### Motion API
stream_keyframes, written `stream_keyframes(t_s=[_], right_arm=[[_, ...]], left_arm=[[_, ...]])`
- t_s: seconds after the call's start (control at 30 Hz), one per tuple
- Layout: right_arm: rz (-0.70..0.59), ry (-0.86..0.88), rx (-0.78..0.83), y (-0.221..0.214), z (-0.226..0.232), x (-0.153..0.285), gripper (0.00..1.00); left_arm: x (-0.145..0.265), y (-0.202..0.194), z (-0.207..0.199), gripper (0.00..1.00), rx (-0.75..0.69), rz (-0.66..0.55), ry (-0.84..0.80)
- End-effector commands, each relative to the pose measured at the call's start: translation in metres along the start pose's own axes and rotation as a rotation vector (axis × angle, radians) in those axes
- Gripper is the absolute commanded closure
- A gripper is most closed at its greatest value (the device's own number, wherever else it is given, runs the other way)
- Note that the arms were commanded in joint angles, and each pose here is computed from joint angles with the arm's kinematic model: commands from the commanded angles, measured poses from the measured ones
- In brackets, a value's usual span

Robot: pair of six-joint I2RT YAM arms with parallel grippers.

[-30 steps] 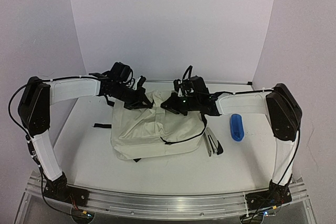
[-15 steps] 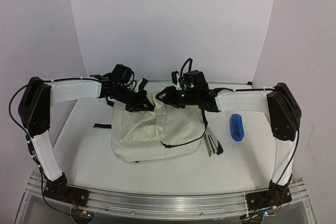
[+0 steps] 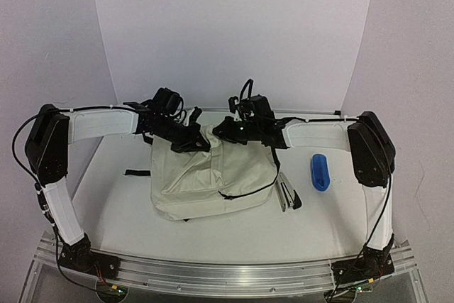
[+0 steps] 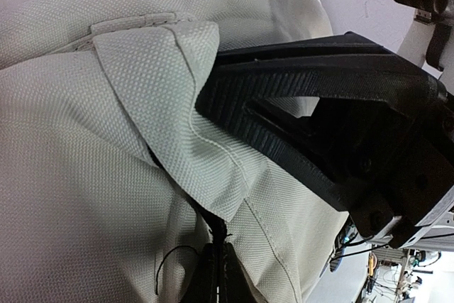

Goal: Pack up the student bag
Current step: Unzip the student bag at the center of the board.

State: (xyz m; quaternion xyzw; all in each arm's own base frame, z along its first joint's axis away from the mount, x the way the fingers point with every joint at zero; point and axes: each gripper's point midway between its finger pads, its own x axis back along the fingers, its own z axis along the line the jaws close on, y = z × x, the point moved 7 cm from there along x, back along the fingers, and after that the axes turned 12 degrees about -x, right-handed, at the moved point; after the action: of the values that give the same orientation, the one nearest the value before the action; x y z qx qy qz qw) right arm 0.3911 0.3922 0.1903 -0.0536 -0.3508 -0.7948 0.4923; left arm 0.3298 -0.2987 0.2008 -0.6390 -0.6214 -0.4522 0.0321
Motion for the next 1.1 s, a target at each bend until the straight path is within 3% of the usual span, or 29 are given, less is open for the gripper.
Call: stream_keyframes(t_s=[0.0,0.83,1.07], right_arm=[[-0.060,0.003,0.005,0.013,0.009,-0.001,1.00],[-0.223,-0.009,-0.058,0.043,0.014,0.016,1.00],[-0.225,0.075,-0.047,0.051,0.033,0.037,1.00]], left_arm=[[0.005,-0.020,-0.018,1.00,0.024,0.066,-0.027],[0.009,-0.060,-0.049,1.00,0.030,0.175,-0.106],[0.028,-0.057,-0.043,1.00,0.047,0.107,0.068]])
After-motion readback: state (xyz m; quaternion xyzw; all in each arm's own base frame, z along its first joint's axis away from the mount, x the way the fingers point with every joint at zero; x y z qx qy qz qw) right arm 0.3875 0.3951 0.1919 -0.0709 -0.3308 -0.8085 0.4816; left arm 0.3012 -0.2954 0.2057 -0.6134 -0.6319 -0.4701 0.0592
